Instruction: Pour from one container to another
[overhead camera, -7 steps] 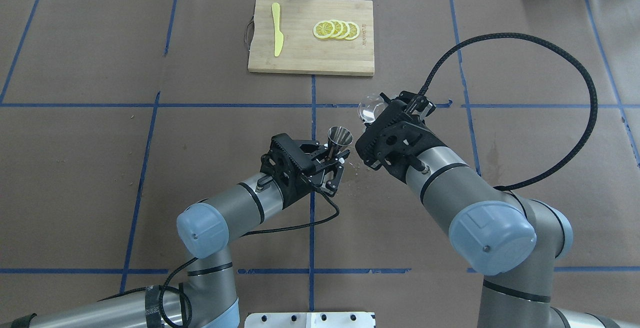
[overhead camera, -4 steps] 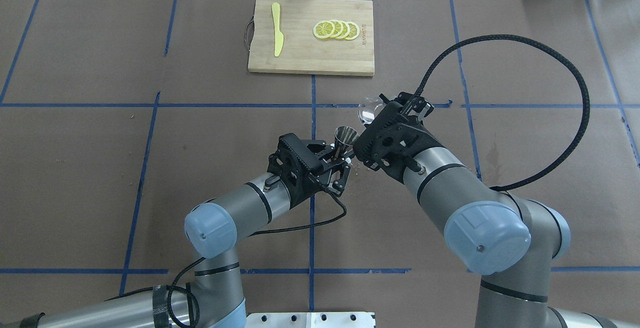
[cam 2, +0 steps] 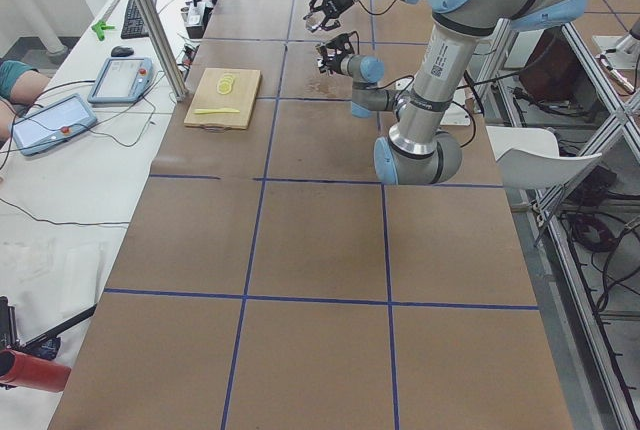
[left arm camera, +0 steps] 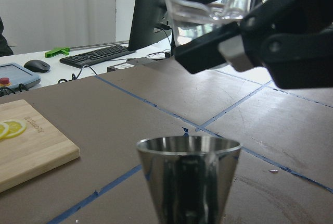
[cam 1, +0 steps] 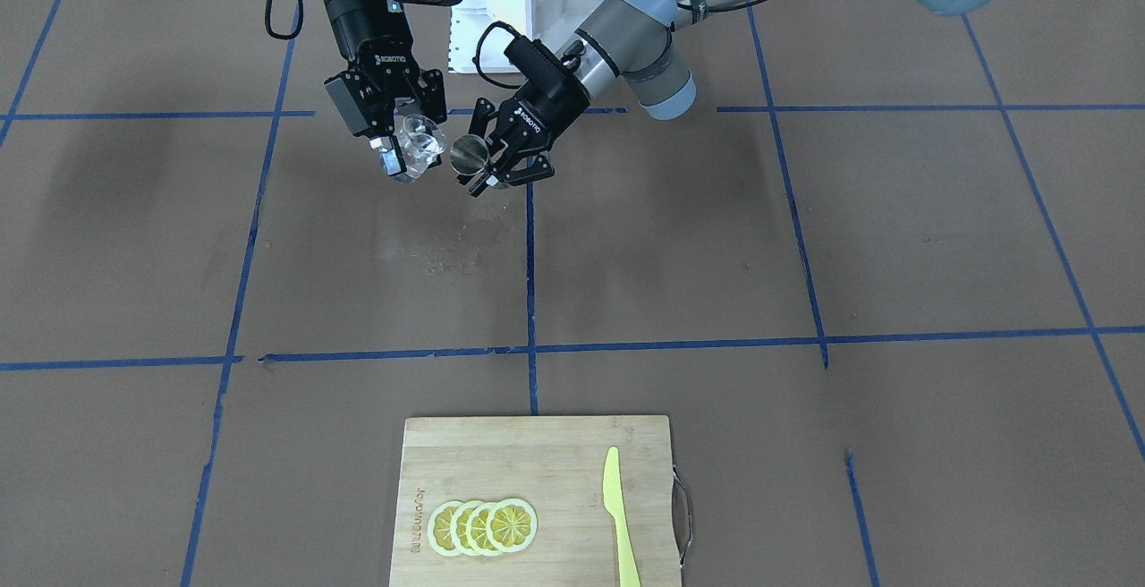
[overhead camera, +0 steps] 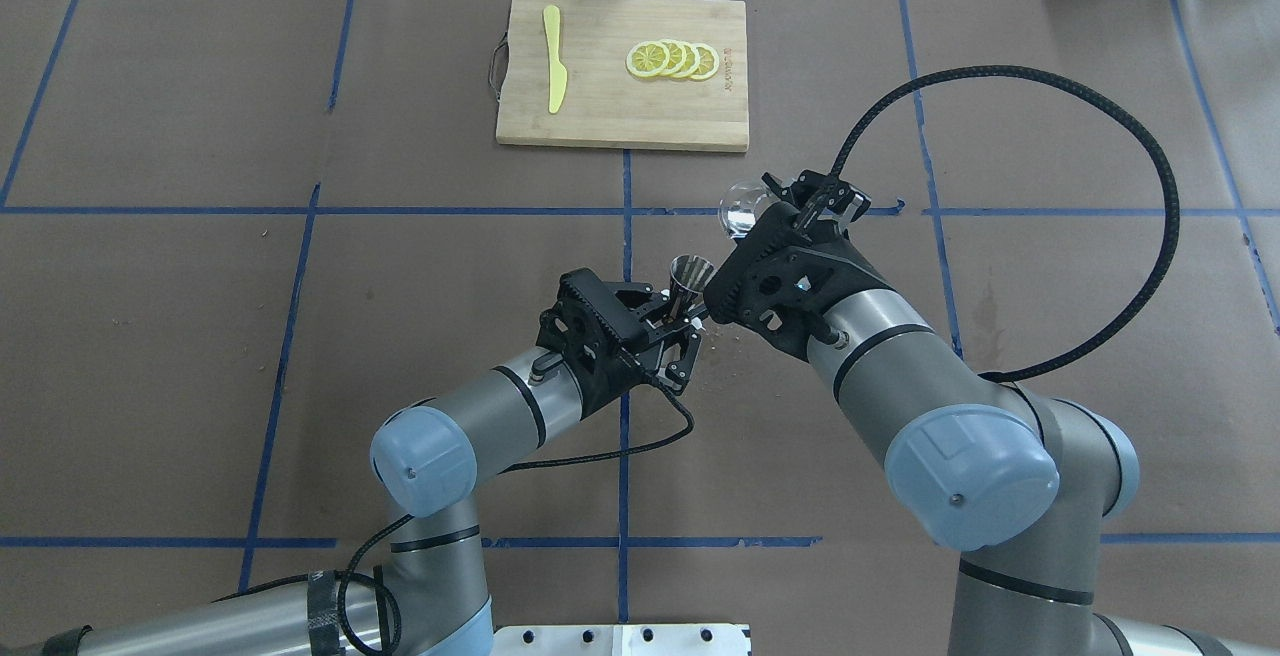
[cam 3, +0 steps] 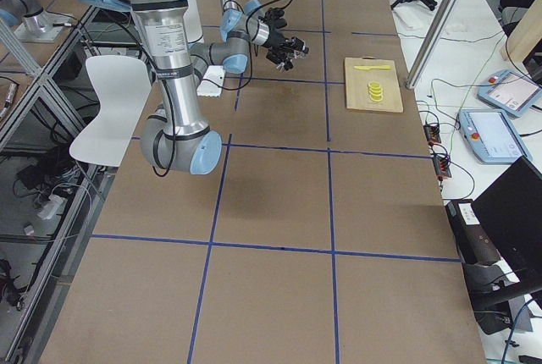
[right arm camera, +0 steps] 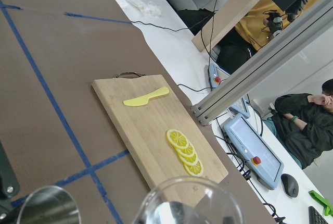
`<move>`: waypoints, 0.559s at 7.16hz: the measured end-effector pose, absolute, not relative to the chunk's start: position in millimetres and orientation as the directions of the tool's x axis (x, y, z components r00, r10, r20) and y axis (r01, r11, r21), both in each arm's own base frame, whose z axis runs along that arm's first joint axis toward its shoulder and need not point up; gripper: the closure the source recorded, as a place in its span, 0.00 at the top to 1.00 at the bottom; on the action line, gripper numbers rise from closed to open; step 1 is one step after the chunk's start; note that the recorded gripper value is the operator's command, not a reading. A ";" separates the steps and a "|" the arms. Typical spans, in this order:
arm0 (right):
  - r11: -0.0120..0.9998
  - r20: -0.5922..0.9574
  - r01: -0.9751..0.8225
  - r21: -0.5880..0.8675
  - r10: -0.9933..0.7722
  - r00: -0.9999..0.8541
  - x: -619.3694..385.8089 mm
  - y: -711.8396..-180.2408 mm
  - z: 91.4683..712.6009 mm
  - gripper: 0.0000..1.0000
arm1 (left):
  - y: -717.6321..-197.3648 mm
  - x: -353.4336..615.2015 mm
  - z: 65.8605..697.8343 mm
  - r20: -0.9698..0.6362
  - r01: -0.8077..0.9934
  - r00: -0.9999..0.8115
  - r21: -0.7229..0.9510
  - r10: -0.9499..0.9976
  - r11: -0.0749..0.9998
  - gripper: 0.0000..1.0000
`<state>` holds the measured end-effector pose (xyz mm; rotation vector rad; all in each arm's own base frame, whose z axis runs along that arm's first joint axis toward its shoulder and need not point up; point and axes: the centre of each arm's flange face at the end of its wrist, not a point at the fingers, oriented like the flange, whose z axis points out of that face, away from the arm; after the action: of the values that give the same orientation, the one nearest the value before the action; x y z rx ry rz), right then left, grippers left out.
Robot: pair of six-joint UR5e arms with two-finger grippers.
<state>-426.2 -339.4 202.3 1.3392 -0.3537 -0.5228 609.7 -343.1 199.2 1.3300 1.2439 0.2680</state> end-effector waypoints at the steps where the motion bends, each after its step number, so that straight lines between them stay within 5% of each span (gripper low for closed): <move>1: 0.141 -0.062 0.165 0.976 -0.547 0.835 -427.1 -339.1 202.5 0.00 | -343.0 609.9 198.6 -0.518 0.479 0.394 0.821 0.759 0.312 0.00; 4: 0.143 -0.100 0.204 0.968 -0.528 0.843 -432.7 -336.6 196.6 0.00 | -343.0 610.0 195.3 -0.519 0.483 0.392 0.819 0.759 0.311 0.00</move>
<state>-432.7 -336.6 196.6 1.3286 -0.2923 -0.5388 610.0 -343.0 195.3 1.3330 1.2484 0.2649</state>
